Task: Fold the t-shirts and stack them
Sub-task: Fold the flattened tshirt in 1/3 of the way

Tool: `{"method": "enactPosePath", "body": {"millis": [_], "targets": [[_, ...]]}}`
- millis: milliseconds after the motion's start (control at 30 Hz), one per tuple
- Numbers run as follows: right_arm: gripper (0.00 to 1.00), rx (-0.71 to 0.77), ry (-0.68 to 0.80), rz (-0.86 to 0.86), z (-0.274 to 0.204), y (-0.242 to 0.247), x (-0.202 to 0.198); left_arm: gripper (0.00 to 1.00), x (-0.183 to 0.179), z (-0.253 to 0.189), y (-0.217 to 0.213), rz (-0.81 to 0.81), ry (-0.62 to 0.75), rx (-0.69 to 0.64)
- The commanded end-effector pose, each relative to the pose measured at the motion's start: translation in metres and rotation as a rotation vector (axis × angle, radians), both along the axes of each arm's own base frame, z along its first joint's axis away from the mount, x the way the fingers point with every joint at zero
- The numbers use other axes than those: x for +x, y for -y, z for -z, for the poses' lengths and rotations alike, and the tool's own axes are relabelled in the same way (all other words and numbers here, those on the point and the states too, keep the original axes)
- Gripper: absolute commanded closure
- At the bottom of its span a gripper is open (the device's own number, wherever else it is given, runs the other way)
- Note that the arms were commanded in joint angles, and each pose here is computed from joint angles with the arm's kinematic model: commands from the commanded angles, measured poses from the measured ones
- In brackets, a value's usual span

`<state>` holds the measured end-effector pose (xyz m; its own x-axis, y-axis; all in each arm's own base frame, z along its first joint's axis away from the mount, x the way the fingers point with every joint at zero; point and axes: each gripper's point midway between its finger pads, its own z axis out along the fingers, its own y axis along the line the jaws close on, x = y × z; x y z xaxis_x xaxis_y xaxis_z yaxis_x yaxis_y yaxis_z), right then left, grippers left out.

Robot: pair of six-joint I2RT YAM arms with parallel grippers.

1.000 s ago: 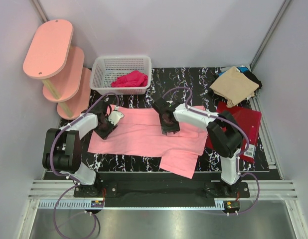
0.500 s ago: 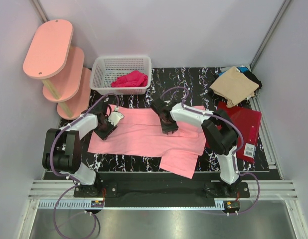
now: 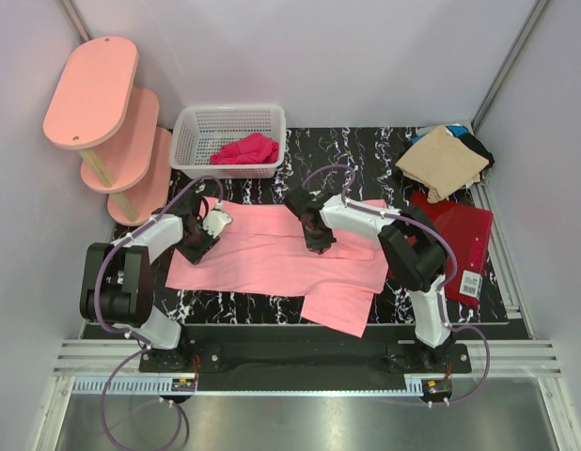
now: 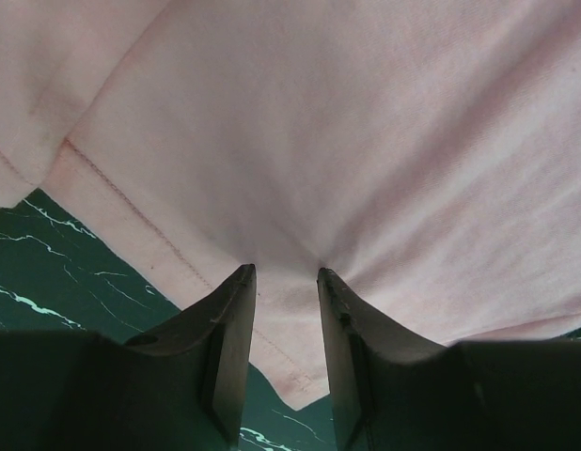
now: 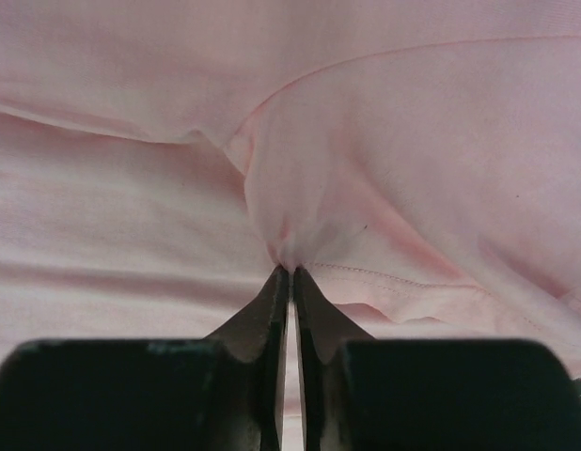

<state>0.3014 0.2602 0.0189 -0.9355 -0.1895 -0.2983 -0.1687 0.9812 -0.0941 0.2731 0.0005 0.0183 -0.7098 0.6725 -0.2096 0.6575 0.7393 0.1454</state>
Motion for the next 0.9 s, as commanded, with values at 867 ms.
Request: {"method": "enactPosePath", "body": {"millis": [867], "targets": [[0.91,0.132,-0.069,-0.016,-0.038,-0.004,-0.033,0.63,0.006,-0.003,-0.013,-0.008,0.044,0.049]]}}
